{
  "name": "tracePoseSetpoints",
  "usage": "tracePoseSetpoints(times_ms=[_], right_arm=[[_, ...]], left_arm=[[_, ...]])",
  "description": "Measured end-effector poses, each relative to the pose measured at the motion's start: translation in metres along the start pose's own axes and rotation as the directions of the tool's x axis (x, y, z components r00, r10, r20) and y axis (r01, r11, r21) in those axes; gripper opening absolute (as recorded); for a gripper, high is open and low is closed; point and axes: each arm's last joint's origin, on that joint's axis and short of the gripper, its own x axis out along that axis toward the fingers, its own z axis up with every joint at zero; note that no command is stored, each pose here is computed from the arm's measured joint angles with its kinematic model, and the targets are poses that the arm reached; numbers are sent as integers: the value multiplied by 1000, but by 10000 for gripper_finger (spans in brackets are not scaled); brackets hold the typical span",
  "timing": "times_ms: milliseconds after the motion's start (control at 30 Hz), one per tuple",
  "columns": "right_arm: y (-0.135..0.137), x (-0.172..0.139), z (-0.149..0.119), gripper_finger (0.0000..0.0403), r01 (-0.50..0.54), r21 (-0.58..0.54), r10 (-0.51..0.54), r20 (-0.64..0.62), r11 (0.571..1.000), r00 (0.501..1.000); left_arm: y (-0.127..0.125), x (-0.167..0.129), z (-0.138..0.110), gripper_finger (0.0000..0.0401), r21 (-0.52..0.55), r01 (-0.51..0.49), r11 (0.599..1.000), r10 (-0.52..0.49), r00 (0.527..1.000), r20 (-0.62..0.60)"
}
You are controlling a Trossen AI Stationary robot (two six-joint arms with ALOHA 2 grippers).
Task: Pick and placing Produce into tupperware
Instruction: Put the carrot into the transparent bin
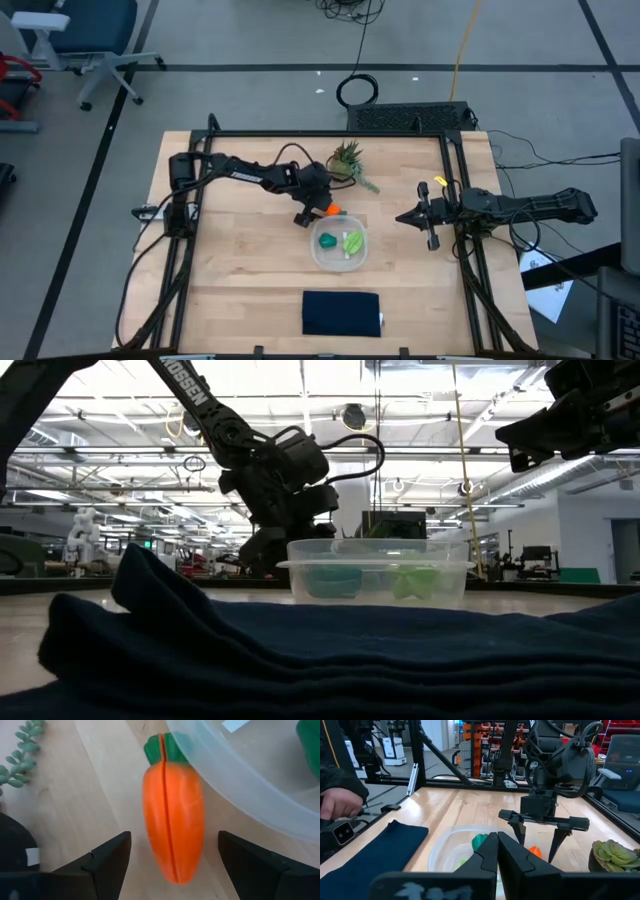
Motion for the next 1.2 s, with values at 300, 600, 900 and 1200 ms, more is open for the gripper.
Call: tracePoseSetpoints(times_ms=[300, 600, 900, 1200], right_arm=[[0, 2, -13, 0, 6, -16, -4, 81, 1000, 997], [-4, 2, -16, 0, 38, 8, -39, 97, 999, 994], [-5, 2, -17, 0, 43, 9, -44, 89, 999, 995], [-5, 2, -17, 0, 43, 9, -44, 89, 999, 995]], left_arm=[[2, 0, 0, 296, 22, -14, 1000, 14, 1000, 14], [2, 0, 0, 292, 21, -7, 1000, 6, 1000, 17], [1, 0, 0, 188, 27, 4, 1000, -5, 1000, 23], [1, 0, 1, 103, 16, 8, 1000, -8, 1000, 28]])
